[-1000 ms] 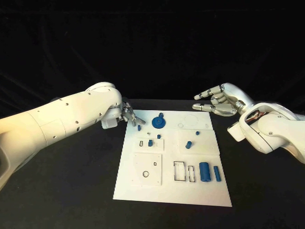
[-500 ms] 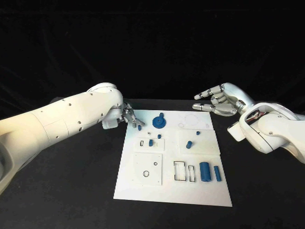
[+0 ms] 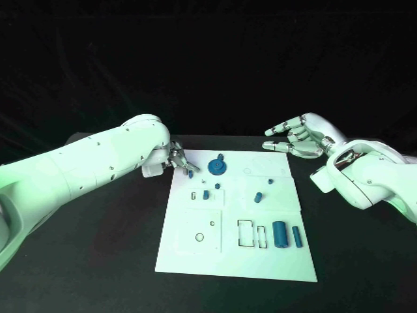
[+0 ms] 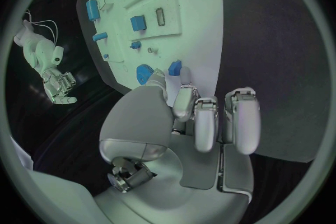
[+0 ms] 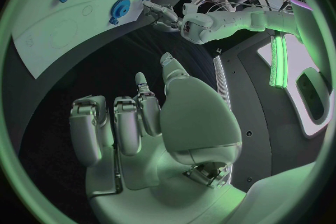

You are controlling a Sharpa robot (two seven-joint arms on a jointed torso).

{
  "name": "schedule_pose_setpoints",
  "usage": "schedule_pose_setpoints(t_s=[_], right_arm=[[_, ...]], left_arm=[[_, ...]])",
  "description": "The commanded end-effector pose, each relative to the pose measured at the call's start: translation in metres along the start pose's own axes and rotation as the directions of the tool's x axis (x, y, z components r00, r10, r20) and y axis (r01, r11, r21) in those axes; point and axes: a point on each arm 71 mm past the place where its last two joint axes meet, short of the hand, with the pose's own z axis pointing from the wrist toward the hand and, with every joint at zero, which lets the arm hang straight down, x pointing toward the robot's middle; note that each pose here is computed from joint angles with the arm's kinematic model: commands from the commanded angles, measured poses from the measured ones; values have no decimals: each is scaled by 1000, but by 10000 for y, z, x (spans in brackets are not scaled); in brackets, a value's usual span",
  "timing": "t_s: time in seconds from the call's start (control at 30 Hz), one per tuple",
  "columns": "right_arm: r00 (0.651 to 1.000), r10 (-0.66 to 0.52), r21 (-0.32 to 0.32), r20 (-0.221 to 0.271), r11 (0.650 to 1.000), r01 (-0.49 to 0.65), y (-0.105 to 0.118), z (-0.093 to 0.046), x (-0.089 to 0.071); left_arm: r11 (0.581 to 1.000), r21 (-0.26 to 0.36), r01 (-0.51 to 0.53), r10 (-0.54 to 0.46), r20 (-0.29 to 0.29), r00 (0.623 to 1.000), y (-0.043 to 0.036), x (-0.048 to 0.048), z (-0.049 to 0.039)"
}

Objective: Assemble the parts on the task board

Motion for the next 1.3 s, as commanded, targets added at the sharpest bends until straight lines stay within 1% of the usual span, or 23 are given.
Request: schedule_pose_setpoints(t_s=[0.03,0.2,0.57,0.63,0.87,1.0,1.1,1.27,1.3], right_arm=[[1000,0,-7,-14,1000,0,6,2,16],[1000,0,-7,-15,1000,0,6,2,17],[1000,0,-7,-16,1000,0,6,3,18],[1000,0,-7,-16,1000,0,6,3,18],[1000,0,-6,-16,1000,0,4,4,17],[1000,0,-6,-16,1000,0,1,7,17],[1000,1,-5,-16,1000,-1,0,10,19],[1000,1,-4,-16,1000,-1,-5,9,17],[1000,1,-4,-15,1000,-1,-7,7,15]], left_arm=[[1000,16,10,-10,-3,1000,-24,6,3],[1000,15,11,-11,-4,1000,-19,5,7],[1000,25,15,-14,-29,999,-30,23,11],[1000,24,18,-18,-26,999,-25,19,13],[998,26,52,-53,12,999,12,-11,3],[995,41,86,-87,25,996,31,-10,-30],[993,59,105,-107,32,994,44,6,-74],[986,104,129,-134,40,990,65,49,-180],[984,119,133,-139,43,989,72,67,-221]])
